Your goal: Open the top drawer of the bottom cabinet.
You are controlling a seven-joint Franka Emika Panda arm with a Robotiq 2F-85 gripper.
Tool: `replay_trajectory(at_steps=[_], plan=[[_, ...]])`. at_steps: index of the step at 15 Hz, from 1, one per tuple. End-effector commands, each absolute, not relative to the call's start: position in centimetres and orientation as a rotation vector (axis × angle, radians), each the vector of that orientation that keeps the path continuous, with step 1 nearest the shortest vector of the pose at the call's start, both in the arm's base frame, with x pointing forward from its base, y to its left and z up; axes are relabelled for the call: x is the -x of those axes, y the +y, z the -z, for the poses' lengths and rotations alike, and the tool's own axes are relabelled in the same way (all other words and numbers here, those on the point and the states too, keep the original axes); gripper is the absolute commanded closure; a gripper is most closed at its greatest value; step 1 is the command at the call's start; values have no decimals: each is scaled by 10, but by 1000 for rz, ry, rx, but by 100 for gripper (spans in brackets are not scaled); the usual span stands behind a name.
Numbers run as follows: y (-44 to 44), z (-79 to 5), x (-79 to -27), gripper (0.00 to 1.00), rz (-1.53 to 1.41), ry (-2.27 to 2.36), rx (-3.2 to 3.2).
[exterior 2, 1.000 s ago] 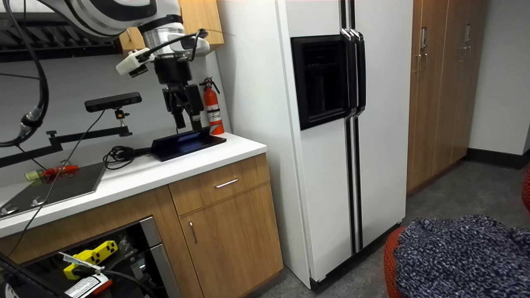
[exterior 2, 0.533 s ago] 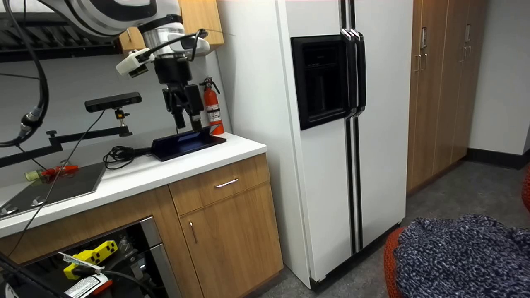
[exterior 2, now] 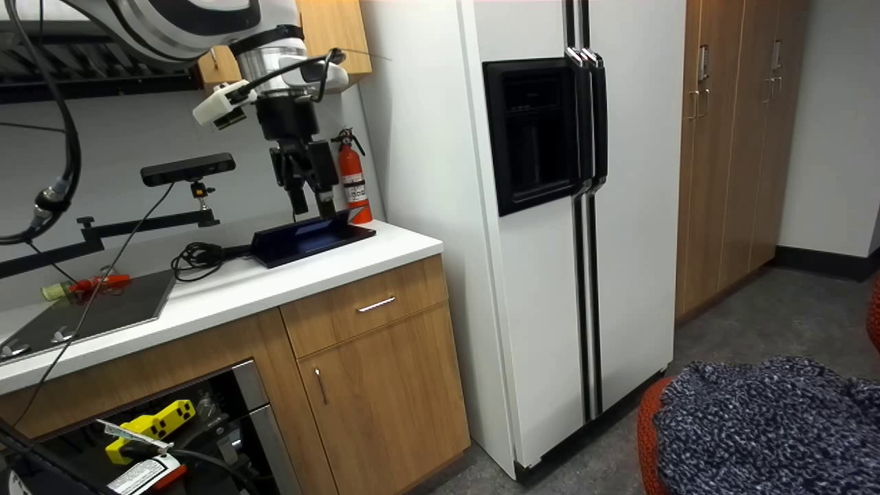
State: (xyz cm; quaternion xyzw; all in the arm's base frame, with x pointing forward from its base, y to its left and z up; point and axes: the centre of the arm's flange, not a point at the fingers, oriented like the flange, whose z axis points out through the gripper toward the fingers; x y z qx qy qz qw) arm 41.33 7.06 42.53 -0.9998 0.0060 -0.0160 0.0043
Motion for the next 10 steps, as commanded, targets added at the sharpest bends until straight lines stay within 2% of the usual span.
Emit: replay_trajectory(at_steps=[1, 10], plan=[[69, -425, -414, 0, 59, -43, 3135], [70, -425, -413, 0, 51, -50, 3139]])
